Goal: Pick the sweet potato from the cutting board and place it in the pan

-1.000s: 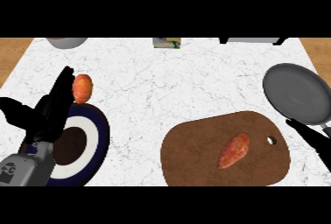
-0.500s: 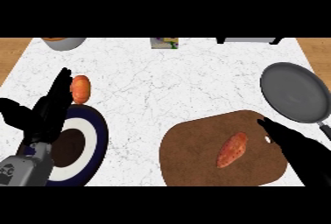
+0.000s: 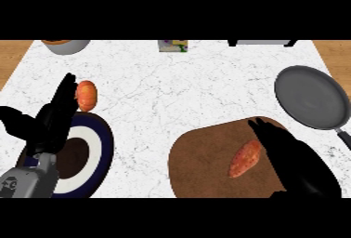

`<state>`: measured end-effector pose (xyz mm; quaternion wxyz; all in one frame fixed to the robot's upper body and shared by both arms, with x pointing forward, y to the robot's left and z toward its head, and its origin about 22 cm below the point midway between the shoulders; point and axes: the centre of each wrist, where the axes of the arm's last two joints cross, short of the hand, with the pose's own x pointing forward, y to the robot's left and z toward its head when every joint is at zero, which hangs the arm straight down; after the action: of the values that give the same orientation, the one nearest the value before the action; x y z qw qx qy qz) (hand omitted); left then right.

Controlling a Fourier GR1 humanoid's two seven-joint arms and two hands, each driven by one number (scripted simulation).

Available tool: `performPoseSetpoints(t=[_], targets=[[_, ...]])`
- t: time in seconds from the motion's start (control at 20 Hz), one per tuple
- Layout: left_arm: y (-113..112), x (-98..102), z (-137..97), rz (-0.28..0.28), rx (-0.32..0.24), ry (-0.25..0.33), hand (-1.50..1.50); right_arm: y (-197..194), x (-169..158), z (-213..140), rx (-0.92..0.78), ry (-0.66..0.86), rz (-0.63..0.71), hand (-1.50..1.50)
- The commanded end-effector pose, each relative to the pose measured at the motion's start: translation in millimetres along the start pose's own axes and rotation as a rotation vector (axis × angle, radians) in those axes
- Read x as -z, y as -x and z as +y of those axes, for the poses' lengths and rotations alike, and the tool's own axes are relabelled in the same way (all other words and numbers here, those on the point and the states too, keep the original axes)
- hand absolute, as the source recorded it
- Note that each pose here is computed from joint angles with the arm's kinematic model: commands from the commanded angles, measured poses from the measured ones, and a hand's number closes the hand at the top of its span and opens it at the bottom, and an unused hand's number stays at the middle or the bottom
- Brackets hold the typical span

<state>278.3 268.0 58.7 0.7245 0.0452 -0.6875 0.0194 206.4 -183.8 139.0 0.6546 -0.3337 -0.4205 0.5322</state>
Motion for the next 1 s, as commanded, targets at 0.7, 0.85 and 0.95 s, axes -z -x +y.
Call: performPoseSetpoints(t=[0.7, 0.85, 0.95], targets=[[4, -5, 6, -0.007, -0.007, -0.011, 0.0, 5, 53, 31, -0.046, -0.065, 0.19, -1.5], [-8, 8, 1, -0.009, -0.012, 0.002, 0.0, -22, 71, 35, -0.052, -0.105, 0.21, -1.5], [-18, 2, -9, -0.001, 0.004, 0.002, 0.0, -5, 72, 46, -0.071, -0.129, 0.204, -1.5]])
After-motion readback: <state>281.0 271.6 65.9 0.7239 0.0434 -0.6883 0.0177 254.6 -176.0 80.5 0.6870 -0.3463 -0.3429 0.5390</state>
